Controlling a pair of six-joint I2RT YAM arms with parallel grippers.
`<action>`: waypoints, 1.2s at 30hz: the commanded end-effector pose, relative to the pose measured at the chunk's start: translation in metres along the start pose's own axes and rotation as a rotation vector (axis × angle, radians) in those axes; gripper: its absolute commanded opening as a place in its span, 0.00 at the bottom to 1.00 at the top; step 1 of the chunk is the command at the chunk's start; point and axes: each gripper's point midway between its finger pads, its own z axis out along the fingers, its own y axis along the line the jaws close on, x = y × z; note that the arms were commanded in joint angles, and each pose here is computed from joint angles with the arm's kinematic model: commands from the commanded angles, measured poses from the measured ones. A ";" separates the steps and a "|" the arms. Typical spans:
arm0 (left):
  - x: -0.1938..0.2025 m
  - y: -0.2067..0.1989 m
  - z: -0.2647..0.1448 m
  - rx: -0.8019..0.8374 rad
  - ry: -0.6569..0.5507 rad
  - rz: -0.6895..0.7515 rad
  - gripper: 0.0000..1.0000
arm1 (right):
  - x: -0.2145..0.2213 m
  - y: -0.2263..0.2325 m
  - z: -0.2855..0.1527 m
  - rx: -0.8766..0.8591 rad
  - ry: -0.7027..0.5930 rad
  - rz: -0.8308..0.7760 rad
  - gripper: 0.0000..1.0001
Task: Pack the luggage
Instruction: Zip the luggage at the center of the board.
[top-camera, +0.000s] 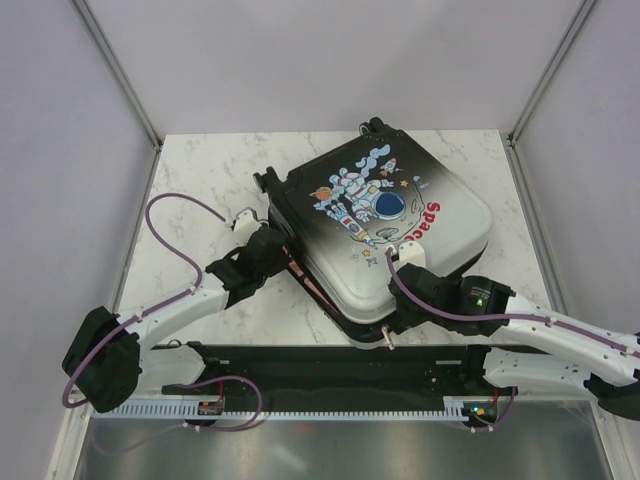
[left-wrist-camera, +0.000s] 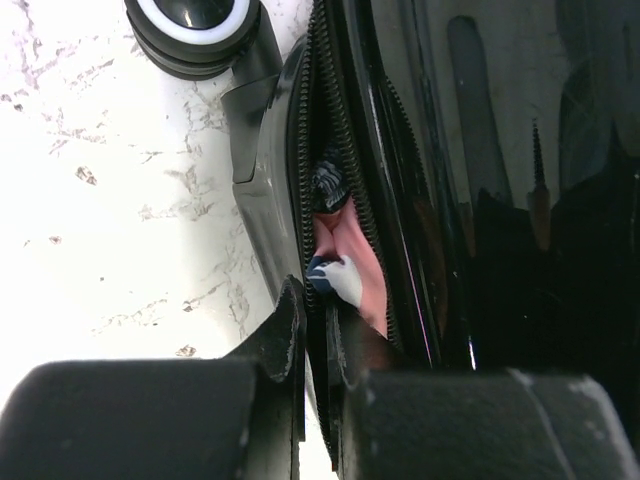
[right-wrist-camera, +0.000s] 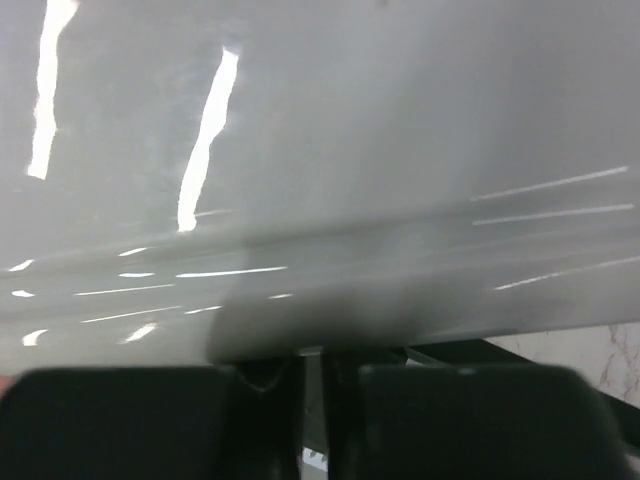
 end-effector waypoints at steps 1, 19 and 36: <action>0.011 -0.099 -0.040 0.400 0.156 0.067 0.02 | -0.055 -0.006 0.004 0.067 -0.198 0.162 0.21; 0.089 -0.060 -0.040 0.386 0.316 0.187 0.02 | -0.077 -0.083 0.078 0.271 -0.139 0.356 0.67; 0.175 -0.134 -0.088 0.615 0.534 0.373 0.02 | -0.103 -0.177 0.116 0.372 -0.129 0.447 0.68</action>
